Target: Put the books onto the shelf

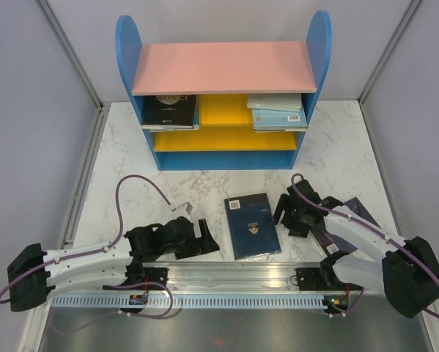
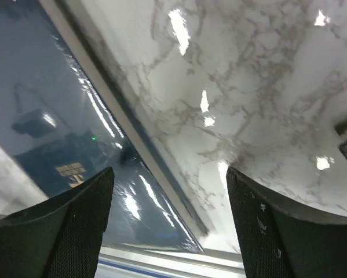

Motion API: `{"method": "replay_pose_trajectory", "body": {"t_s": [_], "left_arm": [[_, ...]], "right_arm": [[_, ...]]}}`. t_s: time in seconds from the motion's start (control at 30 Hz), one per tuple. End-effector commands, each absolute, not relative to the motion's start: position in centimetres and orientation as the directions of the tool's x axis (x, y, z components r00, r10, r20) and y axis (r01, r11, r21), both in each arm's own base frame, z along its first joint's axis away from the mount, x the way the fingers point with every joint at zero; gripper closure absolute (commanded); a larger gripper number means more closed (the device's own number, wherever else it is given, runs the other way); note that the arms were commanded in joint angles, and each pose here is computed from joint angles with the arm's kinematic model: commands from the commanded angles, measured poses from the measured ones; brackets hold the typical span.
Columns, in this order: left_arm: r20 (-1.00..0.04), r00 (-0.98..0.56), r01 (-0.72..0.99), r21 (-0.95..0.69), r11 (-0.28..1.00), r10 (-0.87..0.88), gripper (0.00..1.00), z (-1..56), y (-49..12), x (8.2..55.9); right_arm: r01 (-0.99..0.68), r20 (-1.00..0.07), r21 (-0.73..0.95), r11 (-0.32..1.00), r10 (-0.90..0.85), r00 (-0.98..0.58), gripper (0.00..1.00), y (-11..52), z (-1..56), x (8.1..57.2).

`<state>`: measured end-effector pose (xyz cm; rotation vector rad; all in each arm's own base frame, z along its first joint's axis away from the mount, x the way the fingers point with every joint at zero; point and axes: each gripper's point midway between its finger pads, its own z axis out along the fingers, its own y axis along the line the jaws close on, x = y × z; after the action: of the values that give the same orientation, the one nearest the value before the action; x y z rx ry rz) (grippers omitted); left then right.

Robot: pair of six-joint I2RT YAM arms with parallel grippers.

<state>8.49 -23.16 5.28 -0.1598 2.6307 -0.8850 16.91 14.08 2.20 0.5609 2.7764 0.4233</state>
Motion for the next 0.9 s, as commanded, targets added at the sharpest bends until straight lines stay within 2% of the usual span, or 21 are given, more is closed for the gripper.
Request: {"method": "replay_pose_trajectory", "body": {"t_s": [0.0,0.1,0.4,0.53,0.67,0.73,0.87], "left_arm": [[-0.311,-0.903,-0.007,-0.679,0.734,-0.296,0.00,6.5,-24.9,10.3],[-0.326,-0.899,-0.012,-0.648,0.762,-0.292,0.00,5.6,-25.1,10.9],[-0.310,-0.895,-0.030,-0.675,0.737,-0.320,0.00,2.7,-28.3,12.8],[-0.267,-0.921,-0.037,-0.664,0.747,-0.284,0.00,0.1,-30.2,12.8],[-0.184,-0.937,-0.048,-0.775,0.630,-0.298,0.00,-0.6,-32.9,12.4],[-0.141,-0.935,-0.092,-0.790,0.606,-0.326,0.00,-1.2,-32.3,11.9],[-0.151,-0.916,-0.100,-0.812,0.576,-0.372,0.00,0.0,-31.4,12.2]], "right_arm": [[0.311,-0.162,0.383,0.870,0.394,-0.905,0.18,14.8,0.6,15.9],[0.314,-0.127,0.409,0.857,0.394,-0.910,0.18,15.2,-0.9,15.1],[0.302,-0.075,0.415,0.858,0.364,-0.929,0.19,15.4,-4.1,13.7],[0.338,0.041,0.430,0.837,0.356,-0.934,0.23,16.2,-6.1,11.5],[0.354,0.078,0.436,0.827,0.357,-0.931,0.24,16.8,-6.8,10.6],[0.351,0.080,0.430,0.832,0.352,-0.932,0.24,16.7,-6.9,10.4],[0.355,0.101,0.428,0.832,0.346,-0.933,0.25,16.3,-7.0,9.4]]}}
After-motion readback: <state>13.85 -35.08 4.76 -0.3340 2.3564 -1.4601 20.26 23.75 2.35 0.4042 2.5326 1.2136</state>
